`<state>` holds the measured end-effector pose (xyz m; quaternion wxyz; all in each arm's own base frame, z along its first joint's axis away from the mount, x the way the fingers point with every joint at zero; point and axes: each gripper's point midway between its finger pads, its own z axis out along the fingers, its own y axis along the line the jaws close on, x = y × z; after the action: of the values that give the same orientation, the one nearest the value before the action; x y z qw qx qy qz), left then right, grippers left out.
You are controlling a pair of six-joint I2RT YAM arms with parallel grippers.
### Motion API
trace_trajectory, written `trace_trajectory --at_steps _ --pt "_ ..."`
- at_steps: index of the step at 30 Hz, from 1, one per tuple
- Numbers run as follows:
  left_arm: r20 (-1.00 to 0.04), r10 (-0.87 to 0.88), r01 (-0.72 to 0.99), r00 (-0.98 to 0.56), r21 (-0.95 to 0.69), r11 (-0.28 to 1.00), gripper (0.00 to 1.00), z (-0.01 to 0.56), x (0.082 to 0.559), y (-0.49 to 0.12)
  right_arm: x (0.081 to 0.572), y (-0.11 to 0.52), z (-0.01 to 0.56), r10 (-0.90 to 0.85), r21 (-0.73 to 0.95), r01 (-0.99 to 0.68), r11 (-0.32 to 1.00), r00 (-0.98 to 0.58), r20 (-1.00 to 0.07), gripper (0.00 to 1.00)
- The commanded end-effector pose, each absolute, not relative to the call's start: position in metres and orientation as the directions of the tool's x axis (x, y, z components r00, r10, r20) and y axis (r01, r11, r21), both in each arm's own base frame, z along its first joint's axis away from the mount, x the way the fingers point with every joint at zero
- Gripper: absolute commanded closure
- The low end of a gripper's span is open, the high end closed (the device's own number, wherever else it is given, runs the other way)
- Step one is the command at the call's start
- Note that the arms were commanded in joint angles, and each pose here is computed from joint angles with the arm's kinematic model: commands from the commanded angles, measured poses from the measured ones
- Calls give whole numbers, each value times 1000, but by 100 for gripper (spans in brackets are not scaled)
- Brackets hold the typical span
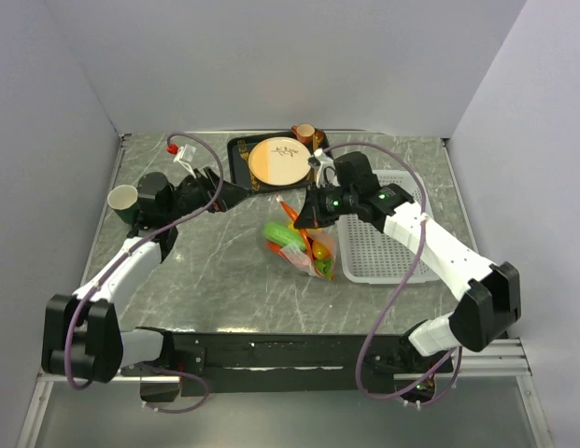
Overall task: Place the food in the zip-top bag and seal the zipper
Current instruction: Zip the zipper food storage bag at the center of the board.
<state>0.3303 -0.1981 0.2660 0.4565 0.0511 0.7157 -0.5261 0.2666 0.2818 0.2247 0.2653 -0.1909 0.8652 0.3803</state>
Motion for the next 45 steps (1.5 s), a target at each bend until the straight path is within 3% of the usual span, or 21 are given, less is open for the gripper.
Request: trace_trajectory --at_steps 1,8,14,23,31,40,45 --pt "-751 -399 704 -526 -648 292 1 267 328 -212 276 287 213 -128 562 -527 637 -792 -597 100" --pt "-695 -414 747 -588 -663 54 1 267 322 -225 272 289 226 -114 576 -547 607 -778 -618 100" --pt "-685 -394 761 -613 -646 -60 1 266 311 -236 273 287 225 -109 574 -536 619 -782 -613 100" --pt "-770 -305 797 -561 -602 54 1 258 312 -266 279 287 222 -109 565 -528 634 -784 -611 100" --pt "-770 -261 767 -583 -627 137 1 236 308 -269 288 283 221 -97 563 -515 647 -787 -609 100" --pt "-774 -208 765 -598 -629 139 13 225 308 -288 292 277 222 -80 567 -501 654 -791 -607 100" --pt "-772 -222 767 -595 -628 132 26 230 312 -291 292 277 223 -78 571 -499 651 -793 -604 100"
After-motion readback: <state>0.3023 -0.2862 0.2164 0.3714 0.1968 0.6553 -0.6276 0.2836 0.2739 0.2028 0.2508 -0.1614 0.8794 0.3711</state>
